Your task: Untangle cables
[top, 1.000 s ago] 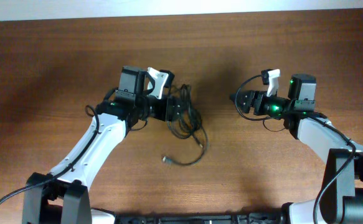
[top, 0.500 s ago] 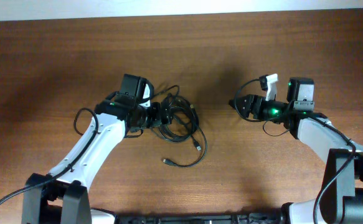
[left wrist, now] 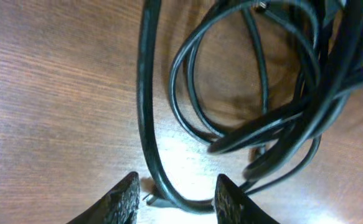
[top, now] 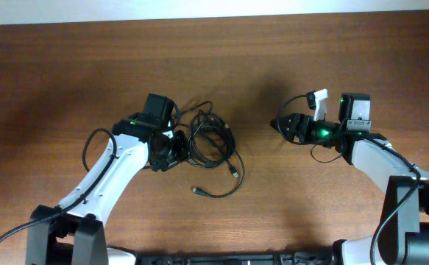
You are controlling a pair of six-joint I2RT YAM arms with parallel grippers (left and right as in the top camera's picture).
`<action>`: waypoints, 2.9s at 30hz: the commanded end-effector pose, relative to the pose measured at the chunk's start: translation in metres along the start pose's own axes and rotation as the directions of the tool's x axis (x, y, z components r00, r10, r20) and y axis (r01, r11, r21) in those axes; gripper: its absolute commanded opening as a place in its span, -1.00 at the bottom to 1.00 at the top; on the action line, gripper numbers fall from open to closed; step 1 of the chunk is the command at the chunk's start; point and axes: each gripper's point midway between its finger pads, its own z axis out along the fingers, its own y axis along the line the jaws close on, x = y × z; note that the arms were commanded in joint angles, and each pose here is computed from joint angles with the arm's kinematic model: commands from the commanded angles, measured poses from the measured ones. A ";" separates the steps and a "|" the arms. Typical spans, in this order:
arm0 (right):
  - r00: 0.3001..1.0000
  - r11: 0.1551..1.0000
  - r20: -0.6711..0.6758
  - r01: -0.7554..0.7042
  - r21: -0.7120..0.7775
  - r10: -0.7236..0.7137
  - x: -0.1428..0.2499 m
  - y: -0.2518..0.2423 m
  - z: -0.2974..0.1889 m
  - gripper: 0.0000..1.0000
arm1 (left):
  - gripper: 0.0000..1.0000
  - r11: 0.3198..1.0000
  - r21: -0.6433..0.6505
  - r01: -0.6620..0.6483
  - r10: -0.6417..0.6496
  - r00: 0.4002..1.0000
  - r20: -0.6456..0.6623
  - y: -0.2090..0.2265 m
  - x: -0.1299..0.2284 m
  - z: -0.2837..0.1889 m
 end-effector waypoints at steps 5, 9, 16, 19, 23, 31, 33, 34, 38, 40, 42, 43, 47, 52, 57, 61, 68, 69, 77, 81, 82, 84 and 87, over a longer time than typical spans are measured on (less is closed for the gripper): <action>1.000 1.000 -0.021 -0.011 0.006 0.011 0.005 -0.002 0.001 0.64 | -0.55 0.996 0.001 0.092 -0.092 0.995 0.025 0.015 0.006 0.025; 0.999 1.000 -0.030 -0.023 0.008 0.024 0.008 -0.002 0.001 0.83 | -1.00 0.995 0.050 0.091 -0.089 0.995 -0.037 0.015 0.021 0.033; 0.989 0.994 -0.124 -0.090 -0.059 0.082 0.032 0.013 -0.001 0.97 | -1.00 0.950 0.219 -0.223 0.144 0.934 0.327 -0.059 -0.038 -0.081; 0.986 0.981 -0.163 -0.060 -0.185 0.029 0.039 0.051 -0.001 0.97 | -1.00 0.936 0.221 -0.273 0.115 0.833 0.541 -0.079 -0.062 -0.153; 0.973 0.971 -0.228 -0.070 -0.227 0.016 0.053 0.086 0.015 0.97 | -1.00 0.920 0.296 -0.255 0.034 0.807 0.589 -0.091 -0.068 -0.178; 0.980 0.982 -0.184 -0.102 -0.158 0.072 0.048 0.117 0.055 0.97 | -1.00 0.891 0.348 -0.293 0.016 0.785 0.619 -0.109 -0.069 -0.193; 0.989 0.988 -0.122 -0.101 -0.119 0.087 0.039 0.118 0.064 0.97 | -1.00 0.868 0.375 -0.326 0.016 0.773 0.634 -0.116 -0.066 -0.205; 0.991 0.989 -0.094 -0.104 -0.105 0.094 0.035 0.119 0.066 0.97 | -1.00 0.860 0.383 -0.337 0.015 0.766 0.642 -0.119 -0.065 -0.211; 0.992 0.992 -0.015 -0.123 -0.018 0.122 0.030 0.113 0.076 0.97 | -1.00 0.816 0.417 -0.401 -0.002 0.718 0.696 -0.132 -0.060 -0.248; 0.995 0.995 0.034 -0.092 0.044 0.091 0.032 0.112 0.085 0.97 | -1.00 0.730 0.468 -0.498 0.005 0.689 0.725 -0.151 -0.048 -0.277; 0.994 0.994 0.067 -0.089 0.059 0.085 0.029 0.114 0.088 0.97 | -1.00 0.688 0.500 -0.526 0.015 0.699 0.715 -0.159 -0.040 -0.282; 0.989 0.990 0.100 -0.117 0.081 0.109 0.025 0.111 0.088 0.97 | -1.00 0.671 0.524 -0.524 0.017 0.718 0.696 -0.161 -0.035 -0.282; 0.978 0.990 0.165 -0.134 0.037 0.126 0.011 0.121 0.090 0.97 | -1.00 0.656 0.541 -0.526 0.043 0.742 0.669 -0.164 -0.029 -0.276; 0.978 0.990 0.159 -0.139 0.025 0.134 0.016 0.123 0.101 0.97 | -1.00 0.618 0.567 -0.545 0.052 0.748 0.662 -0.179 -0.016 -0.279; 0.985 0.988 0.100 -0.147 0.055 0.141 0.037 0.110 0.121 0.42 | -1.00 0.582 0.585 -0.564 0.026 0.733 0.680 -0.187 -0.016 -0.291; 0.989 0.988 0.056 -0.139 0.072 0.135 0.056 0.103 0.140 -0.07 | -1.00 0.560 0.617 -0.553 -0.013 0.739 0.674 -0.191 -0.017 -0.300; 0.984 0.959 0.033 -0.176 0.221 0.173 0.051 0.044 0.121 -0.92 | -1.00 0.634 0.534 -0.559 -0.021 0.678 0.735 -0.162 -0.039 -0.305; 0.984 0.954 0.037 -0.177 0.244 0.173 0.048 0.035 0.114 -0.92 | -1.00 0.663 0.519 -0.540 -0.025 0.677 0.736 -0.152 -0.047 -0.302; 0.972 0.841 0.137 -0.232 0.489 0.189 0.006 -0.078 0.003 -0.92 | -1.00 0.914 0.370 -0.164 -0.151 0.710 0.688 -0.014 -0.112 -0.264; 0.931 0.764 0.219 -0.364 0.533 0.291 0.006 -0.127 -0.053 -0.92 | -1.00 0.955 0.294 -0.030 -0.196 0.680 0.706 0.030 -0.133 -0.257; 0.924 0.756 0.236 -0.383 0.531 0.303 0.005 -0.134 -0.063 -0.92 | -1.00 0.960 0.280 0.011 -0.213 0.676 0.705 0.042 -0.138 -0.254; 0.906 0.739 0.275 -0.422 0.525 0.322 0.004 -0.149 -0.084 -0.92 | -1.00 0.963 0.266 0.042 -0.222 0.684 0.694 0.055 -0.145 -0.247; 0.866 0.698 0.359 -0.495 0.518 0.349 0.001 -0.168 -0.113 -0.92 | -1.00 0.971 0.222 0.090 -0.220 0.700 0.679 0.072 -0.157 -0.230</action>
